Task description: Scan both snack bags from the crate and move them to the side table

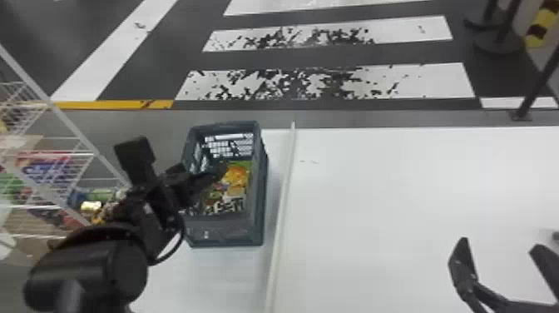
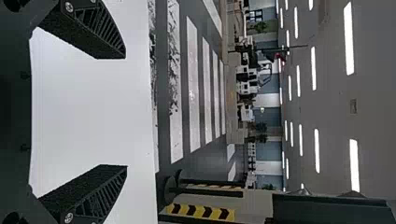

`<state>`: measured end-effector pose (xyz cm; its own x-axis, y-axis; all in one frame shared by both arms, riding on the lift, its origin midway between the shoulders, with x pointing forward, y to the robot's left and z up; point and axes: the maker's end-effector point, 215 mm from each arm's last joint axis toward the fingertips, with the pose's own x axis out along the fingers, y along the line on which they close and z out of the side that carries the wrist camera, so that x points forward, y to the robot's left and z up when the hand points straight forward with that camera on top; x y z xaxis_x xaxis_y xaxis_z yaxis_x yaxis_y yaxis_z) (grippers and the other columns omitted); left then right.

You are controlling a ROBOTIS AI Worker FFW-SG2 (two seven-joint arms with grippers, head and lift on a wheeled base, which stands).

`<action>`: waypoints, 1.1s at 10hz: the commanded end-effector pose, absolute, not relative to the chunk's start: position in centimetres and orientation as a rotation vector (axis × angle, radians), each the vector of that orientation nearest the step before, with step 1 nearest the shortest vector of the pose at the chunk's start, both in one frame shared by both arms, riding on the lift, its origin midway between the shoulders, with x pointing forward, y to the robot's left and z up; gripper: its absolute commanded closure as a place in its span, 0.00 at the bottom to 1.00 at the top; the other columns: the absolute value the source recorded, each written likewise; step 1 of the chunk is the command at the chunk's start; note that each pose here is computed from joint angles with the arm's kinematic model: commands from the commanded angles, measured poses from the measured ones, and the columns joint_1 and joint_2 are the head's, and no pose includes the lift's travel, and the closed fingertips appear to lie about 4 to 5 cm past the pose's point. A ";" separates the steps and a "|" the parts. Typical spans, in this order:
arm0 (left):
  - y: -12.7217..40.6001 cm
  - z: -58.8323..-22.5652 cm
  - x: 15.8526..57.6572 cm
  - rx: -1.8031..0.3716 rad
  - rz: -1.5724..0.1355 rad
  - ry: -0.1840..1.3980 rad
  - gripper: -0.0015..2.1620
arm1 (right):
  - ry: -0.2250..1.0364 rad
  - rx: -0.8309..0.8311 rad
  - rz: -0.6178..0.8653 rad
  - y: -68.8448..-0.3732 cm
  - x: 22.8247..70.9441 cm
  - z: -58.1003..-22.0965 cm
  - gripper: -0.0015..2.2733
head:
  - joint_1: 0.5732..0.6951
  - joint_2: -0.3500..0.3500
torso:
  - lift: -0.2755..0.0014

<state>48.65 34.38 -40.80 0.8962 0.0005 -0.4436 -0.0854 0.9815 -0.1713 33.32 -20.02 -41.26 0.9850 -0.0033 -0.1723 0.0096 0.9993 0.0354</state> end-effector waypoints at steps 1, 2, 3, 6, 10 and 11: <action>34.6 -42.0 51.0 -0.198 0.052 0.487 0.04 | 0.195 0.029 -0.006 -20.2 33.6 -42.0 0.04 | 1.00 0.78 | 0.89; 34.5 -42.6 52.0 -0.198 0.050 0.496 0.04 | 0.213 0.019 -0.003 -20.3 33.7 -42.5 0.04 | 1.00 0.78 | 0.89; 34.3 -43.7 52.8 -0.205 0.052 0.537 0.04 | 0.222 0.012 0.001 -20.3 33.9 -42.9 0.04 | 1.00 0.77 | 0.89; 32.4 -46.1 54.9 -0.177 0.048 0.618 0.04 | 0.228 0.002 0.006 -21.0 34.4 -43.1 0.04 | 1.00 0.73 | 0.89; 31.6 -46.9 56.3 -0.132 0.073 0.643 0.06 | 0.253 0.013 0.006 -21.3 34.8 -44.0 0.04 | 1.00 0.69 | 0.89; 32.2 -46.9 56.1 -0.126 0.082 0.650 0.07 | 0.258 0.015 0.004 -21.3 34.9 -44.2 0.04 | 1.00 0.68 | 0.89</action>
<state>56.14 31.95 -46.96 0.7945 0.0339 -0.6063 -0.1144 0.9889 -0.0947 34.84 -21.31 -44.15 0.9674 0.0066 -0.2531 -0.0029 0.9999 0.0148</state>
